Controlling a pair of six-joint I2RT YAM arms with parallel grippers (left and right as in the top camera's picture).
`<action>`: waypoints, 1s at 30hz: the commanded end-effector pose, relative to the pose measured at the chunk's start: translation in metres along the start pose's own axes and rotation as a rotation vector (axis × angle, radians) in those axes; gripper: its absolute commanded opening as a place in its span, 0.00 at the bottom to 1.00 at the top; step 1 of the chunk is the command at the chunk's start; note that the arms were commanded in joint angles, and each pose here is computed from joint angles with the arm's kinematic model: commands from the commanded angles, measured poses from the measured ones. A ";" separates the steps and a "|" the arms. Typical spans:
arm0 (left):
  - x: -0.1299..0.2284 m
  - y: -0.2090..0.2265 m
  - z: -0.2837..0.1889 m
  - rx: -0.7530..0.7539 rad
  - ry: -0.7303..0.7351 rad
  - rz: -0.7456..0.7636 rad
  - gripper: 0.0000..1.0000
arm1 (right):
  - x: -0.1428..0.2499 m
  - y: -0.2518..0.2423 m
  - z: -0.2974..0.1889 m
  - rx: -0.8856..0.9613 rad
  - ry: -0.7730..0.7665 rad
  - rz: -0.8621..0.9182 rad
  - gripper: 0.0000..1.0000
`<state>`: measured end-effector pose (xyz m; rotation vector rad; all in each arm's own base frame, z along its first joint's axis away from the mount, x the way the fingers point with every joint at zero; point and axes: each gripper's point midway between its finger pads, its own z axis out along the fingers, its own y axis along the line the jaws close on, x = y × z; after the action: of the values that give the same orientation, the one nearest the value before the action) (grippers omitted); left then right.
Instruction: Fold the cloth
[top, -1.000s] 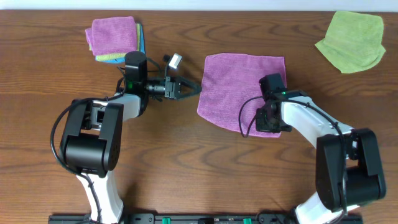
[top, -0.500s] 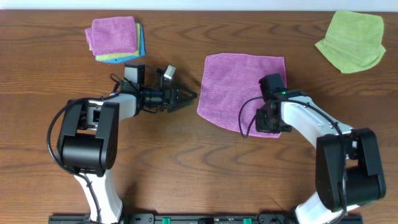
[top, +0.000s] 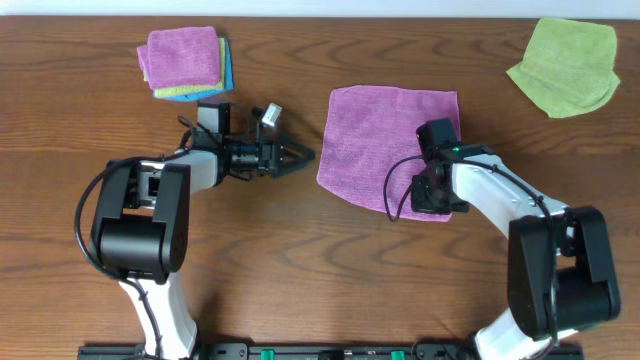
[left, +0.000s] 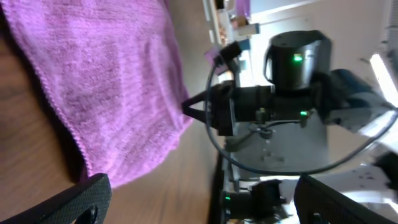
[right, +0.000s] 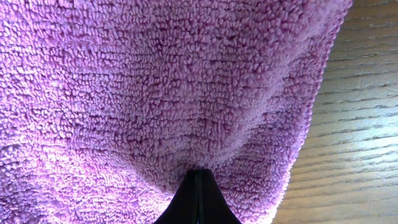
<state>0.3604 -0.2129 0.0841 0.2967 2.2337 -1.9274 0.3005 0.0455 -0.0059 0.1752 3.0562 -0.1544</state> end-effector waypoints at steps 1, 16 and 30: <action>-0.006 0.014 0.009 -0.113 -0.025 0.082 0.95 | 0.025 0.006 0.015 -0.013 0.098 -0.034 0.01; 0.057 -0.013 -0.004 -0.074 0.120 0.264 0.95 | 0.024 0.003 -0.001 -0.018 0.070 -0.032 0.01; 0.012 0.015 0.022 -0.234 0.038 0.319 0.95 | 0.021 0.004 -0.001 -0.022 0.059 -0.032 0.01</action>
<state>0.3472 -0.2347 0.0763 0.7029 2.1742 -1.4960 0.2851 0.0473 -0.0053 0.1691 3.1106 -0.1396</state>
